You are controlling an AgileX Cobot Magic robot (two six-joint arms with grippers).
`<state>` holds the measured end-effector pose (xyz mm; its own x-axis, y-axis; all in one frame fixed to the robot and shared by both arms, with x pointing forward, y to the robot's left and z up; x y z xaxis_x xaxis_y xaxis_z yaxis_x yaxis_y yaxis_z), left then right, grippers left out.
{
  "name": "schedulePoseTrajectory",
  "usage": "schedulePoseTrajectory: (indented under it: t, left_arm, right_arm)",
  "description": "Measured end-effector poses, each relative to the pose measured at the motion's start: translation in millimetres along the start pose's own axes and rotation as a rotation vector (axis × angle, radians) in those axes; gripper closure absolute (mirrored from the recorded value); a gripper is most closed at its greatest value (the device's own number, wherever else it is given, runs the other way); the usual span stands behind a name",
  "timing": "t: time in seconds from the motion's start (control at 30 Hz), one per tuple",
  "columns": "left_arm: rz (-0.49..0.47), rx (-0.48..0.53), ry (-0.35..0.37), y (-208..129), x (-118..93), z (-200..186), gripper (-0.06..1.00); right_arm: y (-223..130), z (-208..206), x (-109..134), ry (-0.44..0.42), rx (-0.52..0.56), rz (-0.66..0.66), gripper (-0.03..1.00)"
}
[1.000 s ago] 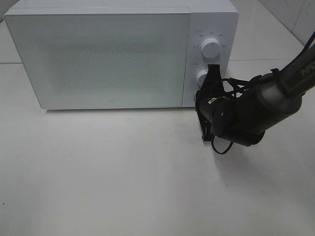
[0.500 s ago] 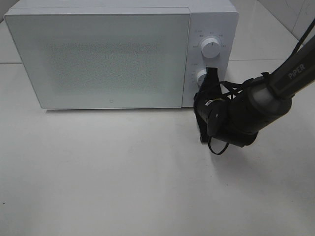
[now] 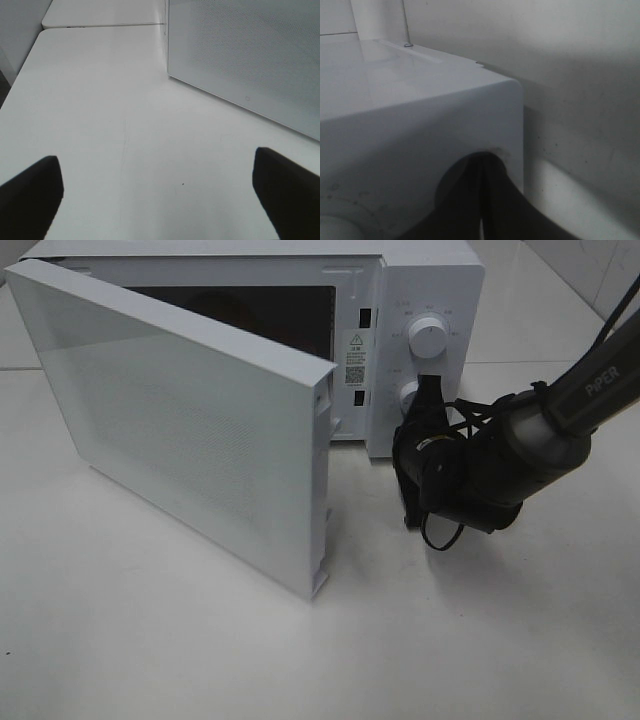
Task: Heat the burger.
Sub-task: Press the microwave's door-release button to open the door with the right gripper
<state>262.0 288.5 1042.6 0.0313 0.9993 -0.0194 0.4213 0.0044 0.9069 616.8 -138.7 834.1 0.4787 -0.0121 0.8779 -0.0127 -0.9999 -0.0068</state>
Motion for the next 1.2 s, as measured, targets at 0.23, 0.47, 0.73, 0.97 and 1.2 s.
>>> schedulePoseTrajectory:
  t: [0.23, 0.47, 0.73, 0.97, 1.2]
  left_arm:
    - [0.000, 0.000, 0.000, 0, 0, 0, -0.03]
    - [0.000, 0.000, 0.000, 0, 0, 0, -0.03]
    - [0.000, 0.000, 0.000, 0, 0, 0, -0.03]
    - [0.000, 0.000, 0.000, 0, 0, 0, -0.03]
    - [0.000, 0.000, 0.000, 0, 0, 0, -0.03]
  right_arm:
    - [0, -1, 0, -0.005, 0.002, 0.001, 0.96]
    - [1, -7, 1, 0.023, -0.007, -0.011, 0.96]
    - [-1, -17, 0, 0.044, -0.002, -0.026, 0.96]
    - [-4, -29, -7, 0.022, 0.004, -0.036, 0.96]
    - [0, -52, -5, 0.000, 0.018, -0.091, 0.96]
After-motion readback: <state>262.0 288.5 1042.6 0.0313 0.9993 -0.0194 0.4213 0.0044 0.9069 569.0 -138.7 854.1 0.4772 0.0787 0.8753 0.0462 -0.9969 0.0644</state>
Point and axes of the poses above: a point on each arm's last joint axis where the gripper is mounted, z pointing out along that axis toward the gripper, x along the wrist's bending axis when the last joint is at zero, y = z × x, the point moved 3 cm from there along z, pointing out along that axis toward the gripper, and after that the axes turned 2 degrees about -z, right-handed, at the moved point
